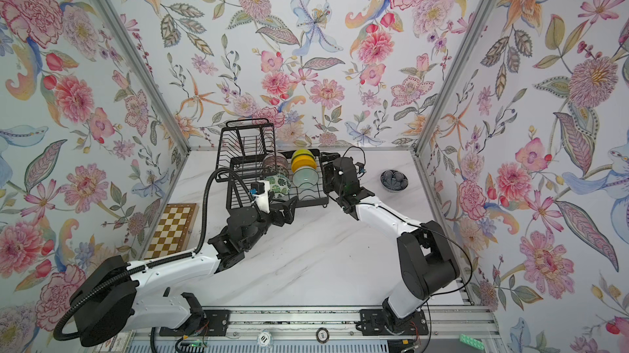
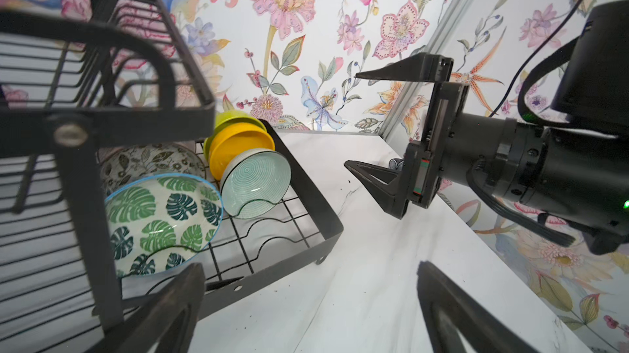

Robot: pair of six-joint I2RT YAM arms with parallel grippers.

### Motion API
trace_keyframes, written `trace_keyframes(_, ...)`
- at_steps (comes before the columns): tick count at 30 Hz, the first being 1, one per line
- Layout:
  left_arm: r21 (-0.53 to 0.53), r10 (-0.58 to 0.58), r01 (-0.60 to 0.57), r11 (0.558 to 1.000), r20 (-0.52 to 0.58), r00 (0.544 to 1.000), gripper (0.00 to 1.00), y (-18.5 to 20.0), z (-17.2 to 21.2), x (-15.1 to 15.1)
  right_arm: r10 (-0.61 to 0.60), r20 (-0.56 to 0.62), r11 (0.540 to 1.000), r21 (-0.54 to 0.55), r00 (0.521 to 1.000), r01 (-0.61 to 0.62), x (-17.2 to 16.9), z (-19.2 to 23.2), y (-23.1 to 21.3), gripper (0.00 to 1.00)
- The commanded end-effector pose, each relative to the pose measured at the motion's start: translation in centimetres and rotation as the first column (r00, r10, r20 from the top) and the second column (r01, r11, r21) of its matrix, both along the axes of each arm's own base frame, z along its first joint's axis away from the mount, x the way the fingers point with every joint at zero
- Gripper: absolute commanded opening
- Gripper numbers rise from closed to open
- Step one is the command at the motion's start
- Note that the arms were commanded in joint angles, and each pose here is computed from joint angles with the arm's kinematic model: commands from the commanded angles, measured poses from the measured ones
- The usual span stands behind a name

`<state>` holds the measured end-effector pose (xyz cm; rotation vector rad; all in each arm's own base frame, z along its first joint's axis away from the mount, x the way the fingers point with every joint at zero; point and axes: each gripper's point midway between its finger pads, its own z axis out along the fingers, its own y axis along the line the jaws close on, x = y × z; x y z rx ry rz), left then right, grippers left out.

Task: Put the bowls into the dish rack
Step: 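Release the green bowl and move the right gripper to the dark patterned bowl, then grasp the dark patterned bowl's rim with the right gripper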

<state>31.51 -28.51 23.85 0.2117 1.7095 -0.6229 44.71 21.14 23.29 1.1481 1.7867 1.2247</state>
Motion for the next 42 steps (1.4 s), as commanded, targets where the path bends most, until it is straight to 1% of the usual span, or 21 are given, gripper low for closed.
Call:
trace_keyframes(1, 0.139, -0.041, 0.025, 0.99, 0.108, 0.993, 0.99, -2.2, 1.8, 0.1, -0.001, 0.007, 0.958, -0.286, 1.0, 0.003, -1.3, -0.2, -3.9, 0.99)
trace_keyframes(3, 0.196, -0.077, 0.045, 0.98, 0.157, 0.985, 0.99, -3.8, 2.6, 0.0, -0.003, 0.017, 0.912, -0.41, 1.0, 0.01, -1.8, 0.6, -6.1, 0.99)
trace_keyframes(5, 0.254, -0.122, 0.069, 0.965, 0.201, 0.972, 0.99, -5.7, 3.5, 0.0, -0.004, 0.004, 0.843, -0.539, 1.0, 0.005, -2.3, 1.3, -8.7, 0.98)
trace_keyframes(7, 0.299, -0.18, 0.112, 0.948, 0.211, 0.961, 0.99, -7.9, 4.0, 0.3, -0.005, -0.027, 0.775, -0.632, 1.0, -0.013, -2.6, 1.2, -11.1, 0.98)
trace_keyframes(8, 0.327, -0.208, 0.137, 0.935, 0.195, 0.958, 0.99, -9.1, 3.9, 0.7, -0.01, -0.054, 0.741, -0.671, 0.999, -0.029, -2.7, 0.8, -12.4, 0.98)
trace_keyframes(10, 0.39, -0.238, 0.161, 0.907, 0.159, 0.958, 0.99, -11.3, 3.0, 1.6, -0.039, -0.098, 0.674, -0.737, 0.994, -0.046, -3.2, 0.2, -15.1, 0.98)
trace_keyframes(12, 0.417, -0.248, 0.165, 0.894, 0.152, 0.957, 0.99, -13.0, 3.0, 2.5, -0.081, -0.138, 0.61, -0.79, 0.987, -0.06, -3.7, -0.6, -18.0, 0.98)
trace_keyframes(13, 0.427, -0.25, 0.169, 0.888, 0.143, 0.958, 0.99, -13.8, 2.9, 3.0, -0.112, -0.158, 0.586, -0.808, 0.981, -0.064, -4.0, -1.1, -19.7, 0.99)
trace_keyframes(15, 0.433, -0.259, 0.181, 0.883, 0.129, 0.957, 0.99, -15.4, 2.7, 3.8, -0.149, -0.192, 0.565, -0.821, 0.97, -0.076, -4.2, -2.2, -22.4, 0.98)
trace_keyframes(17, 0.436, -0.276, 0.203, 0.877, 0.11, 0.955, 0.99, -17.2, 2.5, 4.7, -0.178, -0.23, 0.572, -0.815, 0.957, -0.09, -4.1, -3.3, -25.1, 0.99)
trace_keyframes(22, 0.423, -0.305, 0.247, 0.872, 0.075, 0.949, 0.99, -20.6, 1.7, 5.7, -0.201, -0.325, 0.635, -0.762, 0.924, -0.13, -2.9, -6.3, -29.4, 0.98)
trace_keyframes(26, 0.398, -0.326, 0.278, 0.874, 0.055, 0.944, 0.99, -21.9, 1.1, 5.8, -0.163, -0.379, 0.681, -0.711, 0.911, -0.174, -0.9, -8.7, -30.5, 0.99)
trace_keyframes(27, 0.396, -0.33, 0.284, 0.873, 0.052, 0.943, 0.99, -22.0, 1.1, 5.8, -0.149, -0.386, 0.704, -0.688, 0.91, -0.177, -0.3, -9.3, -30.6, 0.98)
trace_keyframes(29, 0.4, -0.333, 0.288, 0.87, 0.047, 0.942, 0.99, -22.2, 0.7, 5.7, -0.126, -0.396, 0.753, -0.635, 0.91, -0.173, 0.7, -10.5, -30.9, 0.93)
trace_keyframes(30, 0.406, -0.327, 0.282, 0.869, 0.045, 0.944, 0.99, -22.0, 0.5, 5.9, -0.12, -0.399, 0.762, -0.623, 0.909, -0.174, 1.2, -11.0, -31.0, 0.93)
trace_keyframes(34, 0.418, -0.319, 0.272, 0.867, 0.045, 0.947, 0.99, -21.8, 0.0, 6.0, -0.111, -0.423, 0.776, -0.602, 0.899, -0.187, 2.9, -12.8, -31.9, 0.89)
trace_keyframes(35, 0.421, -0.324, 0.277, 0.864, 0.041, 0.945, 0.99, -21.8, -0.3, 5.8, -0.104, -0.429, 0.781, -0.594, 0.897, -0.193, 3.3, -13.4, -31.9, 0.85)
trace_keyframes(37, 0.424, -0.325, 0.281, 0.861, 0.033, 0.945, 0.99, -21.8, -0.8, 5.8, -0.086, -0.438, 0.788, -0.58, 0.895, -0.208, 4.1, -14.3, -31.9, 0.84)
trace_keyframes(38, 0.424, -0.323, 0.282, 0.861, 0.028, 0.946, 0.99, -21.7, -1.0, 5.8, -0.071, -0.445, 0.791, -0.57, 0.893, -0.221, 4.5, -14.9, -31.8, 0.81)
trace_keyframes(40, 0.417, -0.314, 0.276, 0.866, 0.024, 0.949, 0.99, -21.5, -1.2, 5.8, -0.064, -0.452, 0.791, -0.566, 0.89, -0.231, 4.9, -15.5, -31.8, 0.75)
trace_keyframes(42, 0.408, -0.308, 0.273, 0.871, 0.019, 0.951, 0.99, -21.2, -1.4, 5.6, -0.07, -0.451, 0.791, -0.569, 0.89, -0.226, 5.1, -15.9, -32.0, 0.72)
